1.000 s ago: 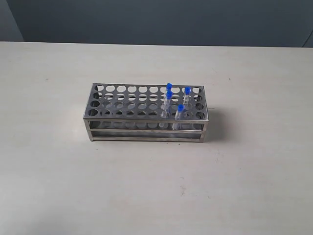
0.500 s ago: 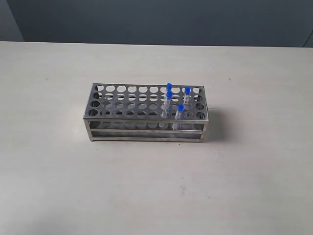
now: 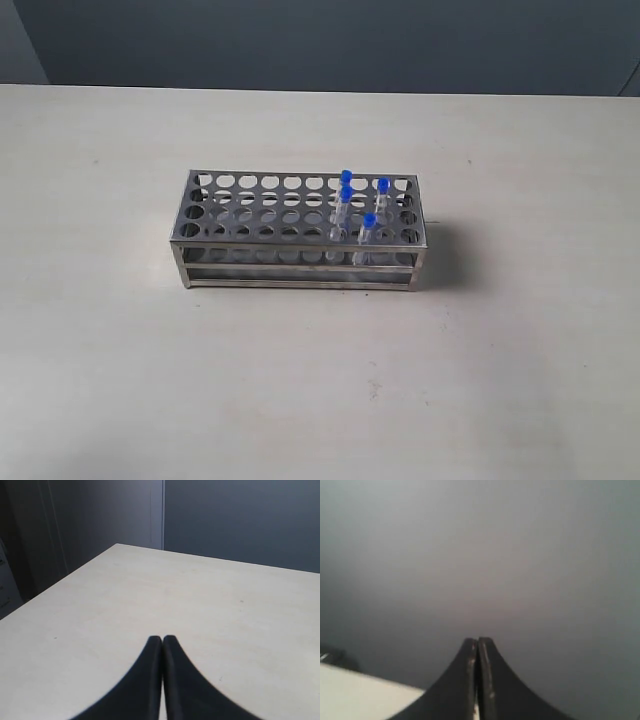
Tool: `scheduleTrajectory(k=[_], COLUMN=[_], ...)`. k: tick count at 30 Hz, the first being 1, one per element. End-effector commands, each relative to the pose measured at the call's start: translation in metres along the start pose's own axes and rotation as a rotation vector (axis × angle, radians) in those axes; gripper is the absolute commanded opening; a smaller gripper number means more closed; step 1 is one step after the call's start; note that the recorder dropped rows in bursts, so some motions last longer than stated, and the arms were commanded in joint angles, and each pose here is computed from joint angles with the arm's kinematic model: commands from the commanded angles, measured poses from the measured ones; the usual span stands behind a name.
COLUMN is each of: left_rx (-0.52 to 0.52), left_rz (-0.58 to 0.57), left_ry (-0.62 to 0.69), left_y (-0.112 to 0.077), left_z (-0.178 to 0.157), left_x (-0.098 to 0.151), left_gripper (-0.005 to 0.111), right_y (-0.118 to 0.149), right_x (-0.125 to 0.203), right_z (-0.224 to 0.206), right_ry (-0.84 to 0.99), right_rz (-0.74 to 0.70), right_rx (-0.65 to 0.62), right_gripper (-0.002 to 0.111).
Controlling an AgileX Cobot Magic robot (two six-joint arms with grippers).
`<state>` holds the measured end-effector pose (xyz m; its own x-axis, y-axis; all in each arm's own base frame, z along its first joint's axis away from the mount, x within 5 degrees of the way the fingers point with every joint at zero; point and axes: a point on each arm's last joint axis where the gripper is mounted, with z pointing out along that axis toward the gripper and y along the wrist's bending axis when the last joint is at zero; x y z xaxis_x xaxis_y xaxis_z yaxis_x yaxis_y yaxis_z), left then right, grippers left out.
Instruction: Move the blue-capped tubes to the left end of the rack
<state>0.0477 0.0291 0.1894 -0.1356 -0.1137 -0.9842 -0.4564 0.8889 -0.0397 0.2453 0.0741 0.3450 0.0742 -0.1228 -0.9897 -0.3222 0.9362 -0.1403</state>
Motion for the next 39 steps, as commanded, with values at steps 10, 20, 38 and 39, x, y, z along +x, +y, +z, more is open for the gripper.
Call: scheduleTrajectory(k=[10, 20, 38, 39], left_rx=[-0.003, -0.003, -0.003, -0.003], left_rz=[-0.003, -0.003, -0.003, -0.003], left_ry=[-0.001, -0.001, -0.001, -0.001], left_y=[0.000, 0.000, 0.000, 0.000], left_z=[0.000, 0.000, 0.000, 0.000], left_x=[0.000, 0.000, 0.000, 0.000], left_gripper=[0.001, 0.001, 0.001, 0.001], right_y=[0.085, 0.098, 0.106, 0.106], right_x=[0.147, 0.181, 0.209, 0.211], right_z=[-0.008, 0.011, 0.054, 0.054], right_ry=[0.246, 0.241, 0.262, 0.268], right_rz=[0.042, 0.101, 0.107, 0.107], right_rx=[-0.532, -0.606, -0.629, -0.632], right_gripper=[0.018, 0.041, 0.041, 0.041])
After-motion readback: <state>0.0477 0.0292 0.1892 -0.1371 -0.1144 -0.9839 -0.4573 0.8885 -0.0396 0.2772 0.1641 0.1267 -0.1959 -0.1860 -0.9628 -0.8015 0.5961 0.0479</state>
